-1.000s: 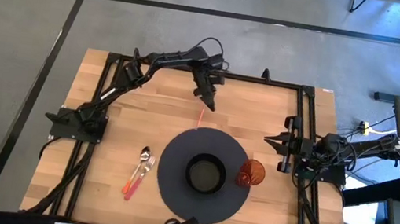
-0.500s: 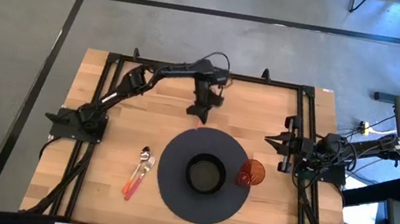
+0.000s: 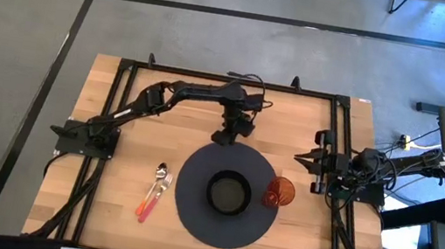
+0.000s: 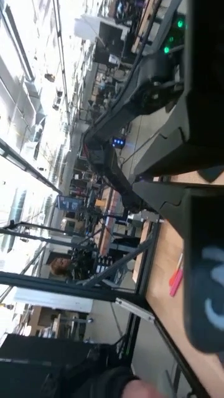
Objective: Pick & Place Utensil
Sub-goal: Put the red straw into the orange cup on the mat
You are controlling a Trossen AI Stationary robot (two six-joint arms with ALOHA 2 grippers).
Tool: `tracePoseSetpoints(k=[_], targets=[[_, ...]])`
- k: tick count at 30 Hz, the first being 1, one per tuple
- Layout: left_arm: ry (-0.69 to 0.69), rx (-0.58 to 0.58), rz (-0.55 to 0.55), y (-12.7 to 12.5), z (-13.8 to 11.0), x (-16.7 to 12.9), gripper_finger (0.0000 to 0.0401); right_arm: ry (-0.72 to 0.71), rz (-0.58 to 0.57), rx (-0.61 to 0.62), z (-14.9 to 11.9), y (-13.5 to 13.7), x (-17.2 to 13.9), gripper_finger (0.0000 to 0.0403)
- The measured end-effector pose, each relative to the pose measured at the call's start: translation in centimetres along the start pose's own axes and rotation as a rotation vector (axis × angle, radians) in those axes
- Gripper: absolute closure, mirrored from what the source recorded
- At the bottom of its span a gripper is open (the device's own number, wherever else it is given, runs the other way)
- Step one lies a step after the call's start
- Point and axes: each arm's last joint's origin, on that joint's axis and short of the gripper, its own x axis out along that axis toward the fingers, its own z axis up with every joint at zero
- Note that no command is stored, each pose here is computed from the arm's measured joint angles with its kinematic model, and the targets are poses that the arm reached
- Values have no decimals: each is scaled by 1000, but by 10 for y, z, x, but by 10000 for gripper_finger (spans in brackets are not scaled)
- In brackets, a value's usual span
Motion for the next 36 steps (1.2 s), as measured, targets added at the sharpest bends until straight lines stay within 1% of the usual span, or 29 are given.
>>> tracePoseSetpoints(k=[4,7,12,15,17,19,22,24,27,32,36], targets=[[-109,-53,-99,7,-7,-3,395,0,3,3,0,0,0,377],[-182,-104,-151,14,-13,-6,395,2,4,3,0,0,0,377],[-183,-183,-155,25,-25,-7,395,1,4,3,0,0,0,377],[-155,-288,-125,31,-33,-11,393,0,3,3,0,0,0,377],[-147,-313,-136,32,-38,-13,393,1,3,3,0,0,0,377],[-124,-300,-118,33,-39,-13,393,1,3,3,0,0,0,377],[-49,-248,-73,26,-33,-8,393,1,3,3,0,0,0,377],[-12,-233,-46,22,-29,-7,393,1,4,3,0,0,0,377],[15,-260,-23,20,-26,-6,393,1,3,3,0,0,0,377],[37,-316,-47,20,-32,-8,393,2,4,3,0,0,0,377],[79,-329,-52,17,-34,-7,393,2,4,3,0,0,0,377]])
